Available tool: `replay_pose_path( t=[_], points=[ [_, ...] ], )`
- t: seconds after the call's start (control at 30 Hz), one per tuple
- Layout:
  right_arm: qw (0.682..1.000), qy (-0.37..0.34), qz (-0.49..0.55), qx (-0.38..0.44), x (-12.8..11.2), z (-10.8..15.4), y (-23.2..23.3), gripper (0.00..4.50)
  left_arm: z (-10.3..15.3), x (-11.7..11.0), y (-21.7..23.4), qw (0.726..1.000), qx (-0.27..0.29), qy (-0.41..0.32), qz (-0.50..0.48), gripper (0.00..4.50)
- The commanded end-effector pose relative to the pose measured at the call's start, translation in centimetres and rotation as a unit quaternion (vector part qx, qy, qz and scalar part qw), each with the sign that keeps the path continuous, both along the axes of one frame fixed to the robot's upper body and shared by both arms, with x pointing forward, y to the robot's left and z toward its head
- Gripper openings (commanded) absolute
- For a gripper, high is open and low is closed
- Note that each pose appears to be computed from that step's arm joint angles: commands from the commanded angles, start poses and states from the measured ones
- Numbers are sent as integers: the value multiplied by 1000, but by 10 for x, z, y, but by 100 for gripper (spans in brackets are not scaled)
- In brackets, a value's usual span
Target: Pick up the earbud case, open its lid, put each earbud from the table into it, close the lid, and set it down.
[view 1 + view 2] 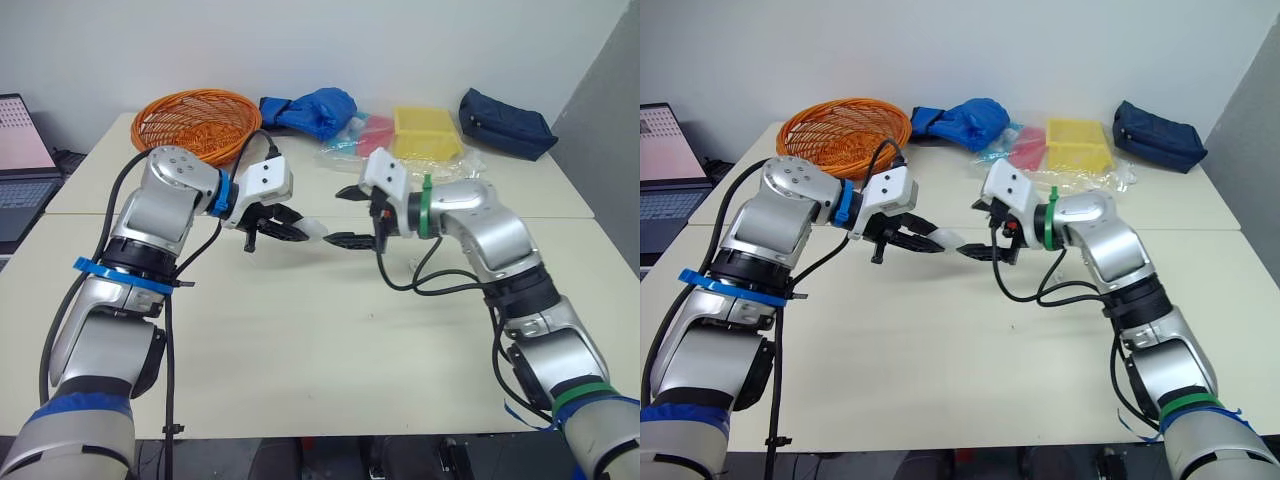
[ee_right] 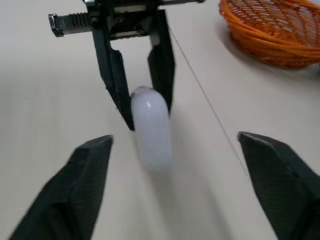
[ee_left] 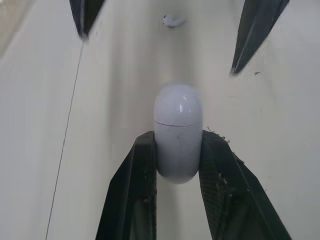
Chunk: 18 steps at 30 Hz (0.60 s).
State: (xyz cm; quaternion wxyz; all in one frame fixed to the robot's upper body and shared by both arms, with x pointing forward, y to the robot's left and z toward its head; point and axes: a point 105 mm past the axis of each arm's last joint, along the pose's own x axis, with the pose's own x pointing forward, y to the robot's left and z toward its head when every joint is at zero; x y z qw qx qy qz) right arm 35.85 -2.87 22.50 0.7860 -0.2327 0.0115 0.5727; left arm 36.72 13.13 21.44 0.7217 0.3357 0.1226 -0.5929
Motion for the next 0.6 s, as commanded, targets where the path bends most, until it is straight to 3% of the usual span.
replay_pose_path(
  t=[0.03, 0.13, 0.27, 0.5, 0.6],
  points=[
    [999, -8, 25, 40, -21, 32, -19, 445, 23, -5, 3, 985, -167, -22, 45, 78],
    [994, 16, 42, 96, -37, 48, -34, 445, 25, -5, 14, 942, -311, -39, 116, 78],
    [995, -24, 31, 88, -37, 45, -45, 445, 12, -23, 13, 912, -385, -29, 142, 78],
    [994, -53, 25, 88, -26, 41, -39, 445, 2, -48, -7, 895, -432, -51, 100, 78],
    [995, -64, 43, 68, -22, 31, -23, 445, -3, -56, -21, 901, -420, -79, 71, 78]
  ],
)
